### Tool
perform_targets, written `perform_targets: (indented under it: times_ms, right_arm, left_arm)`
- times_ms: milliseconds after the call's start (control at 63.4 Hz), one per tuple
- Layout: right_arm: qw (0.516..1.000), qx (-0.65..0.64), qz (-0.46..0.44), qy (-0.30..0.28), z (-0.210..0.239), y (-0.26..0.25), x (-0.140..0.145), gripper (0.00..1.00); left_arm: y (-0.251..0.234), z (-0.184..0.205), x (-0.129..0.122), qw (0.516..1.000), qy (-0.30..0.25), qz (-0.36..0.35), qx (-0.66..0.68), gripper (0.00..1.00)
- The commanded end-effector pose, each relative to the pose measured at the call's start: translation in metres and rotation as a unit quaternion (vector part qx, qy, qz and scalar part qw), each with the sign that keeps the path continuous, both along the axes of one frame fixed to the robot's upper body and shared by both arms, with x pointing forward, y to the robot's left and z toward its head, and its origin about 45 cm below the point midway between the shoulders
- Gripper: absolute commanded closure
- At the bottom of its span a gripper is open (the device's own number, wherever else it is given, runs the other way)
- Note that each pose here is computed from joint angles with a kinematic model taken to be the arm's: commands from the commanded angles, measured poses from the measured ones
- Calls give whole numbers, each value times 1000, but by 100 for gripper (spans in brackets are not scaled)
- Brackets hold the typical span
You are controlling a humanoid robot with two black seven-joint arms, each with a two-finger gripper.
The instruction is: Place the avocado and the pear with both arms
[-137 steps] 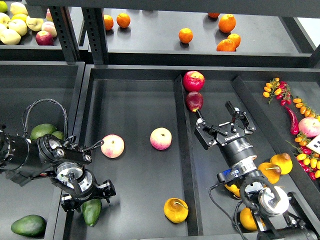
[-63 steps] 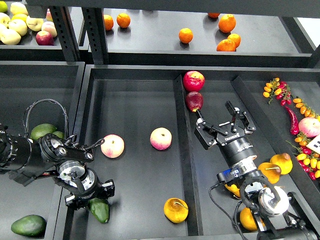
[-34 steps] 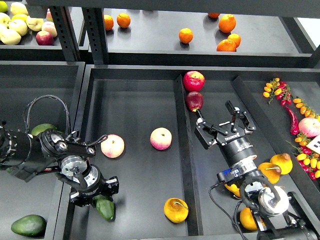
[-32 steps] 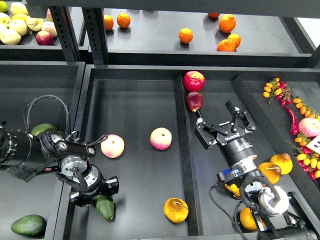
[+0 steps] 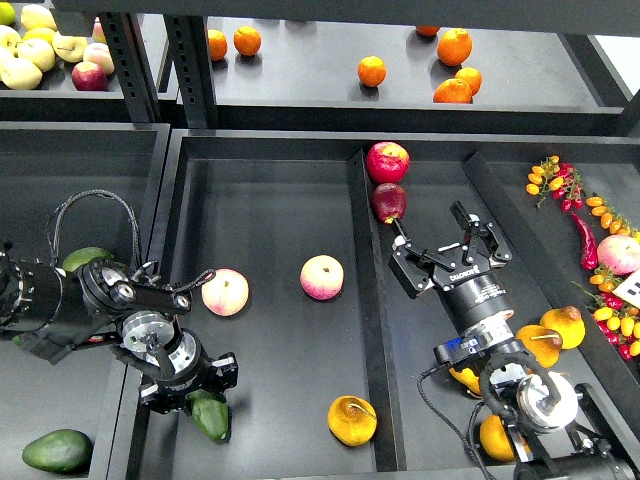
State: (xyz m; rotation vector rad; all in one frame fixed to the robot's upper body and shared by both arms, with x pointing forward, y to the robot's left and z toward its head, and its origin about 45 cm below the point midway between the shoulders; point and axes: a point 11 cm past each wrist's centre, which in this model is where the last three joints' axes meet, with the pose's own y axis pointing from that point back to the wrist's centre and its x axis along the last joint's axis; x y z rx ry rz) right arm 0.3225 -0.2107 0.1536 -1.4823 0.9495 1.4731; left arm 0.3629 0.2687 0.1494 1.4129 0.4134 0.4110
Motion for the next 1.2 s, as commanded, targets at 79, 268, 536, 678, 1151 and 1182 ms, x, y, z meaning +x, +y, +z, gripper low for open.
perform_targets:
  times_ms: [79, 268, 536, 678, 1151, 1182]
  right_arm:
    - [1000, 0, 0, 2, -1, 0, -1, 0]
    - [1000, 0, 1, 0, 0, 1, 0, 0]
    - [1000, 0, 0, 1, 0, 0, 0, 0]
    - [1000, 0, 0, 1, 0, 0, 0, 0]
    - [1000, 0, -2, 3, -2, -2, -1, 0]
    - [1000, 0, -2, 3, -2, -2, -1, 0]
  left_arm:
    - [62, 15, 1, 998, -22, 39, 34, 61]
    - [112, 23, -8, 995, -28, 76, 61, 60]
    - [163, -7, -54, 990, 16, 92, 101, 60]
    - [162, -26, -71, 991, 36, 90, 97, 60]
    - [164, -54, -96, 989, 67, 86, 99, 57]
    - [160, -57, -97, 989, 70, 80, 98, 57]
